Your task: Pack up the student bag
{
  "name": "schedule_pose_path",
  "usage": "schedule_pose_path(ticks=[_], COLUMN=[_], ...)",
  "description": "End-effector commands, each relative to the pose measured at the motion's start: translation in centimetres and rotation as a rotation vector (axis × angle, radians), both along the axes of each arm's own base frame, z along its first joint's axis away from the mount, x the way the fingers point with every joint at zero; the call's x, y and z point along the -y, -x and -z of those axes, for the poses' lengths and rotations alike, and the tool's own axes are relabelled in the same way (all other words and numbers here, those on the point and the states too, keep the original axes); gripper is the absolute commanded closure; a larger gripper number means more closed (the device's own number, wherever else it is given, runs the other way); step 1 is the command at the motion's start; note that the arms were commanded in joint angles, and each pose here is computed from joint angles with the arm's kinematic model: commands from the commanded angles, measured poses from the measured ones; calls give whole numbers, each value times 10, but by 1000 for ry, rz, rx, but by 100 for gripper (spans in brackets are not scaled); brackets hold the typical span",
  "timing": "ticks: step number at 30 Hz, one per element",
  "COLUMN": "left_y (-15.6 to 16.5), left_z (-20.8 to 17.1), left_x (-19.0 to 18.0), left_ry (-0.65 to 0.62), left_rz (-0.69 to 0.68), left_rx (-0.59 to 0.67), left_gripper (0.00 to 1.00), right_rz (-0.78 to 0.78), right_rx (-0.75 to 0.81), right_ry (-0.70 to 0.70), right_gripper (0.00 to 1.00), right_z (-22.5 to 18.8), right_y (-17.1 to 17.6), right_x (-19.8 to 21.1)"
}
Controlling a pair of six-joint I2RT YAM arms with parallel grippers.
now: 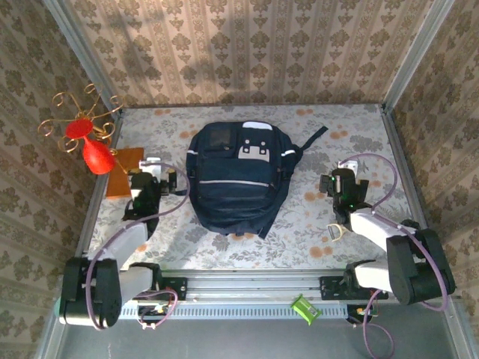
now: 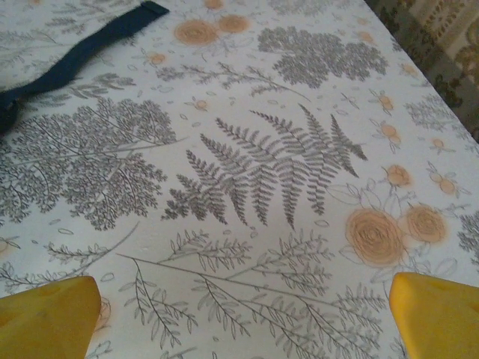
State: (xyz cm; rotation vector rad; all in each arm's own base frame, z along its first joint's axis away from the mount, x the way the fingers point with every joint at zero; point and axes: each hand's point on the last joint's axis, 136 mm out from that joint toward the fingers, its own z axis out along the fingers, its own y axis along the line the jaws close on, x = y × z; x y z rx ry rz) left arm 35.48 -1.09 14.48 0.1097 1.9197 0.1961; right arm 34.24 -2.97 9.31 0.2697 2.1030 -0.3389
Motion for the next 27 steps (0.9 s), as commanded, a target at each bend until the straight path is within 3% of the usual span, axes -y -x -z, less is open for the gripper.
schedule_pose_path(ticks=[1, 10, 15, 27], left_y=[-15, -33, -42, -46], left_z=[-1, 24, 51, 49], left_x=[5, -13, -2, -7], left_ry=[2, 69, 66, 85], left_rz=[48, -4, 62, 48], left_rx=[48, 67, 7, 13], left_gripper=[0, 0, 0, 0], right_rz=[-66, -239, -242, -235], right_rx=[207, 247, 240, 213], right_ry=[18, -11, -73, -81], right_gripper=[0, 0, 0, 0], right_z=[-37, -31, -8, -5], right_y=[-22, -47, -53, -57], right_x=[-7, -29, -21, -19])
